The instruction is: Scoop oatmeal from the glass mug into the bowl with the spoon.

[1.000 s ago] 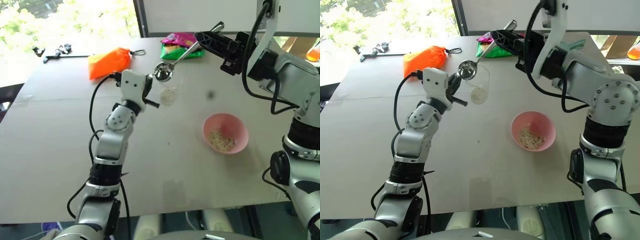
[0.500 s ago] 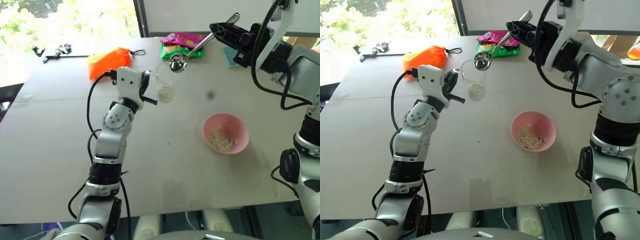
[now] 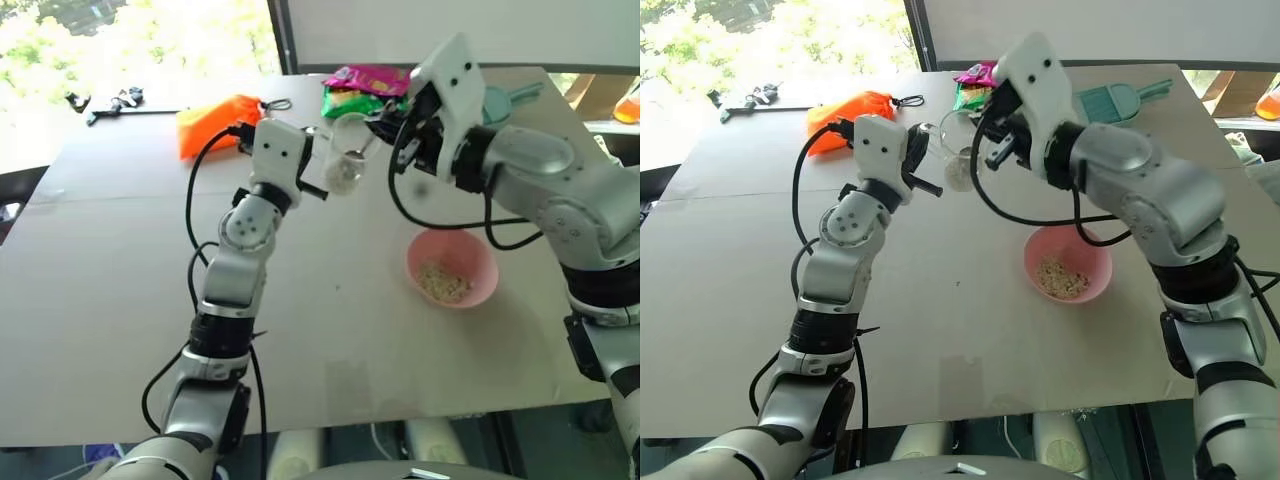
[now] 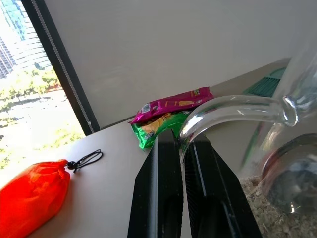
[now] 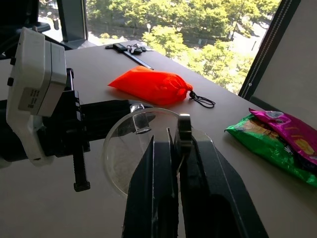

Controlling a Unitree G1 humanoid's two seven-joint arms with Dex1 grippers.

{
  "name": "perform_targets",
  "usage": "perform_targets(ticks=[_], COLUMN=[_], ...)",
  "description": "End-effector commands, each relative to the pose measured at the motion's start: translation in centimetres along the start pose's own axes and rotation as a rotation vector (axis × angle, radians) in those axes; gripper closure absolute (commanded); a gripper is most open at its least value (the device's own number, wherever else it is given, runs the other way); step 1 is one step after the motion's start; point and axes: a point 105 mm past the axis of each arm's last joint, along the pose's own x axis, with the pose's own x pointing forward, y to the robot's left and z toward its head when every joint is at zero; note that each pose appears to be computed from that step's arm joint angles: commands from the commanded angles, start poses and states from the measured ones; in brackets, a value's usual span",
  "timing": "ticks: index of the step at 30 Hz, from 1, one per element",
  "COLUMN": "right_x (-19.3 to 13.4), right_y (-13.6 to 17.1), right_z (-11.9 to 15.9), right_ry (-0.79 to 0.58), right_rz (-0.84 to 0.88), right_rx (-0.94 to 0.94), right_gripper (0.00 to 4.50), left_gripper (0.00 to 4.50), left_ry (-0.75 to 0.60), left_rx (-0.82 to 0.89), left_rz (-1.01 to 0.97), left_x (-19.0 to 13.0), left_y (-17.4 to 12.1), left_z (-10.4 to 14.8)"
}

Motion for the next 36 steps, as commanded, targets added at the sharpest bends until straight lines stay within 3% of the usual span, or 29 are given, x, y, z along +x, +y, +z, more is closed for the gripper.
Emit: perform_targets(ticks=[1, 4, 14, 25, 36], right_x=[0.3, 0.6, -0.4, -1.8, -3.4], right_y=[0.6, 1.1, 0.7, -4.0, -5.6], right_z=[0.9, 0.5, 2.3, 4.3, 3.9], right_ry=[-0.048, -0.041, -0.123, -0.153, -0.126], right_rz=[0.021, 0.058, 0.160, 0.036, 0.012], right_rx=[-0.102, -0.077, 0.324, 0.521, 0.678], right_gripper=[4.50, 4.50, 4.50, 4.50, 4.50], left_gripper=[4.47, 4.47, 4.47, 4.47, 4.47], left_ry=[-0.087, -0.087, -0.086, -0.058, -0.085], left_rx=[0.027, 0.029, 0.023, 0.010, -0.022], left_rz=[0.032, 0.032, 0.052, 0.038, -0.015], left_x=[0.4, 0.4, 0.1, -0.1, 0.9], left_y=[0.3, 0.2, 0.3, -0.3, -1.9], left_z=[2.2, 2.2, 2.0, 0.9, 1.5])
